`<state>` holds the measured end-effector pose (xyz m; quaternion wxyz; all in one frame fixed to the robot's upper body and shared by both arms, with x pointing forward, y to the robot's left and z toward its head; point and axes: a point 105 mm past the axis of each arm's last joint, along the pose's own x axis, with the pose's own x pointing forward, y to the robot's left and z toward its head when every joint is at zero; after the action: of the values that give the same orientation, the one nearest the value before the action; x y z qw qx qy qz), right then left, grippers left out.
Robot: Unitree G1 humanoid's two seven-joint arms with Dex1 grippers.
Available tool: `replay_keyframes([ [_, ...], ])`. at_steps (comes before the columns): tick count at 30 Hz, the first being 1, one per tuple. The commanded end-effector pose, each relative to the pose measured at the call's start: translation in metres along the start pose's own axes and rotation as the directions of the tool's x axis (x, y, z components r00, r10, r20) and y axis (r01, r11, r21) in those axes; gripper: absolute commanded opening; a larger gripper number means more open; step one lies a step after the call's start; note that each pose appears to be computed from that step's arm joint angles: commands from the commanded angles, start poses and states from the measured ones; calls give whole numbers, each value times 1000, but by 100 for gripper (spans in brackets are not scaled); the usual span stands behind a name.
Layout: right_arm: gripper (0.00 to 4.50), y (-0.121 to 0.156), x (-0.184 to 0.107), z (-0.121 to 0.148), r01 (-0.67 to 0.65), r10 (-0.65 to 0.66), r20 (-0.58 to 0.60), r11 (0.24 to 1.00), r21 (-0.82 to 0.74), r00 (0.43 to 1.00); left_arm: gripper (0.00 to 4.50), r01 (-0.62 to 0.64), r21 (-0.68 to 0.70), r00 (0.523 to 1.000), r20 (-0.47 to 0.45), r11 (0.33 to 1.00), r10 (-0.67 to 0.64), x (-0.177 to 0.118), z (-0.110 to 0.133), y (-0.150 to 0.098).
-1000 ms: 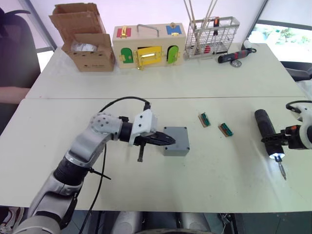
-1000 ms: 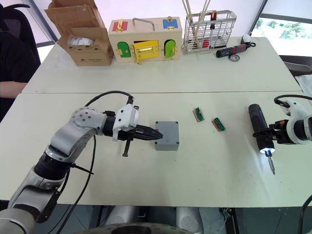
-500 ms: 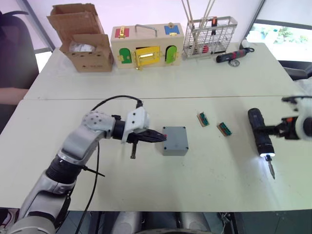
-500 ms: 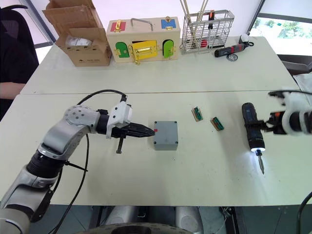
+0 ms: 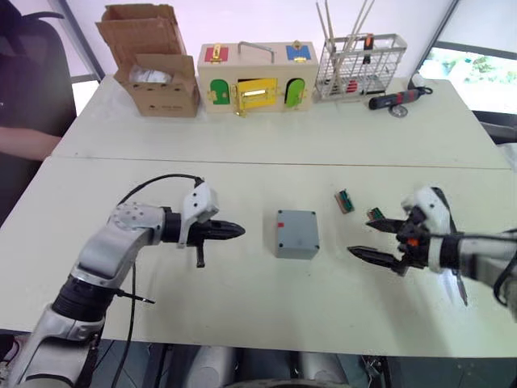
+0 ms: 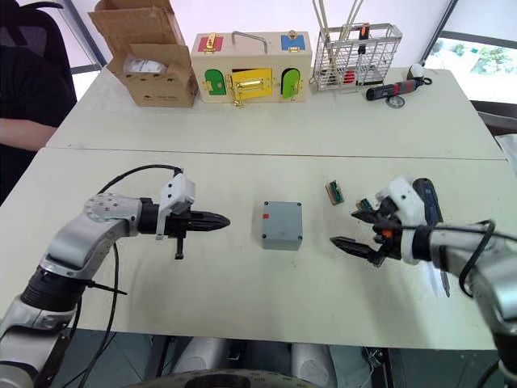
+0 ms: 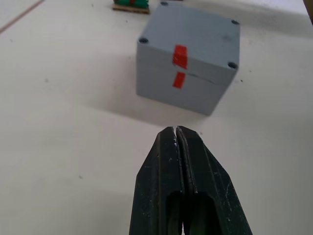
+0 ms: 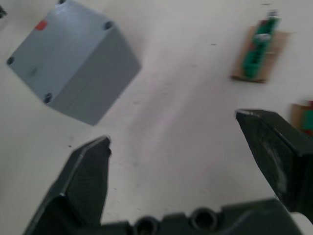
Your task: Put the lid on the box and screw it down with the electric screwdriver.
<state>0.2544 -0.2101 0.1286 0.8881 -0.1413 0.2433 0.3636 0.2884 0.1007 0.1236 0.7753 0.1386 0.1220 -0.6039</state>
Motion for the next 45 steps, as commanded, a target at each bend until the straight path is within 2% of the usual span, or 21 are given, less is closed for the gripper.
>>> replay_keyframes([
  [1, 321, 7, 8, 6, 41, -37, 58, 997, -67, 998, 0, -9, 91, 999, -43, 996, 13, 12, -1, -2],
  [6, 177, 33, 30, 7, -27, 34, 75, 995, -93, 997, 0, 28, 110, 999, -26, 994, -25, 31, -1, -2],
  [16, 177, 68, 50, 9, -153, 158, 74, 986, -61, 985, 0, 67, 181, 998, 3, 981, -68, 57, 10, 9],
  [27, 177, 104, 55, 16, -293, 292, 99, 956, -2, 951, 0, 68, 263, 997, 16, 962, -75, 81, 16, 28],
  [30, 177, 96, 49, 13, -250, 252, 66, 968, -26, 966, 0, 54, 281, 998, -2, 958, -56, 79, 12, 34],
  [37, 177, 42, 24, 9, -84, 83, -12, 990, -116, 996, 0, 25, 273, 999, -50, 962, -12, 44, 5, 40],
  [39, 177, 32, 25, 9, -63, 62, -12, 989, -137, 998, 0, 42, 261, 997, -67, 964, -25, 35, 3, 34],
  [41, 177, 23, 29, 9, -58, 56, -13, 985, -162, 998, 0, 97, 239, 992, -97, 966, -76, 27, -1, 18],
  [45, 177, 19, 40, 12, -87, 88, -6, 974, -208, 996, 0, 159, 191, 983, -119, 969, -137, 22, -4, -4],
])
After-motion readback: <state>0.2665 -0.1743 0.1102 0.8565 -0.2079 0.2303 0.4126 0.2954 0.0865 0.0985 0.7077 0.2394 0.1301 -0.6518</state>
